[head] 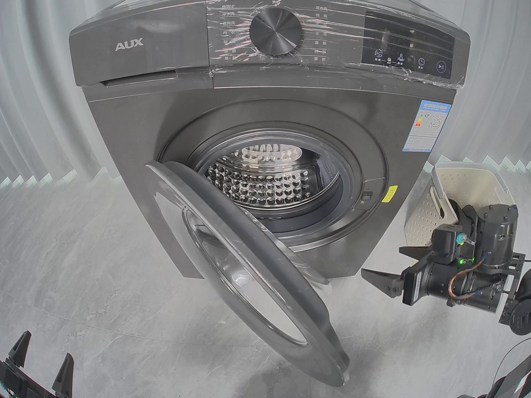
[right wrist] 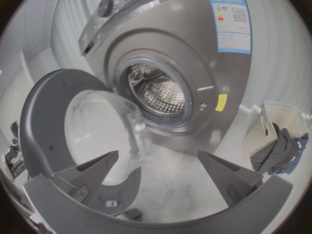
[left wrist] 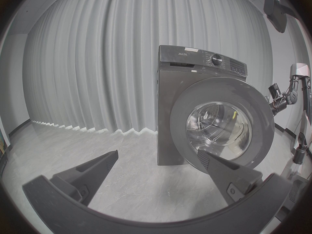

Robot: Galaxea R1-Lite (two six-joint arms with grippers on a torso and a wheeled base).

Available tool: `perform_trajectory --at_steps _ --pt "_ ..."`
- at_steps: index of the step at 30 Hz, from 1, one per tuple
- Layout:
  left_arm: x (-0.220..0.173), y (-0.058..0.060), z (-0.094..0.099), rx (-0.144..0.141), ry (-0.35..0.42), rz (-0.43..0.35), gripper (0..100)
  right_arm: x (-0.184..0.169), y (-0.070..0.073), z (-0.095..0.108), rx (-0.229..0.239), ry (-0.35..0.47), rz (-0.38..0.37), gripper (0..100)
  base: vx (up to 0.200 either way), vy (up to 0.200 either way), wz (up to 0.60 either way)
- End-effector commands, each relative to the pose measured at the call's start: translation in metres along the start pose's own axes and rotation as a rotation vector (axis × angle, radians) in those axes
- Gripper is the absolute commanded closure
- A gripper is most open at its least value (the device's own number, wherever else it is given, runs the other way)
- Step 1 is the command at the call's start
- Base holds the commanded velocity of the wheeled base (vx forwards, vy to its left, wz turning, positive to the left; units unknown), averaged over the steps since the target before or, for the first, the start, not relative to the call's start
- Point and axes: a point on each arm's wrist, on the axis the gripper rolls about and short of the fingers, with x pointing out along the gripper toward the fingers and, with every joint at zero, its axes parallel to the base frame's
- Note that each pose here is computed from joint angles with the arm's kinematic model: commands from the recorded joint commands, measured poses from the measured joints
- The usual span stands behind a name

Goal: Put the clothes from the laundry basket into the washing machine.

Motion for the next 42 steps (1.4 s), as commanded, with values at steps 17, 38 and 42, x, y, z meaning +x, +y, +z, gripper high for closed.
perform_trajectory --at_steps 17,38,42 --pt "0.0 0.0 -0.005 0.0 -0.002 0.0 0 0.087 -0.002 -0.023 -0.011 0.037 -0.059 0 0.0 0.0 0.0" --pt "0.0 0.0 -0.005 0.0 -0.002 0.0 0 0.086 0.031 -0.021 -0.047 -0.002 0.046 0 0.0 0.0 0.0" --pt "0.0 0.0 -0.005 0.0 -0.002 0.0 0 0.092 0.026 -0.023 -0.043 0.009 0.029 0 0.0 0.0 0.0"
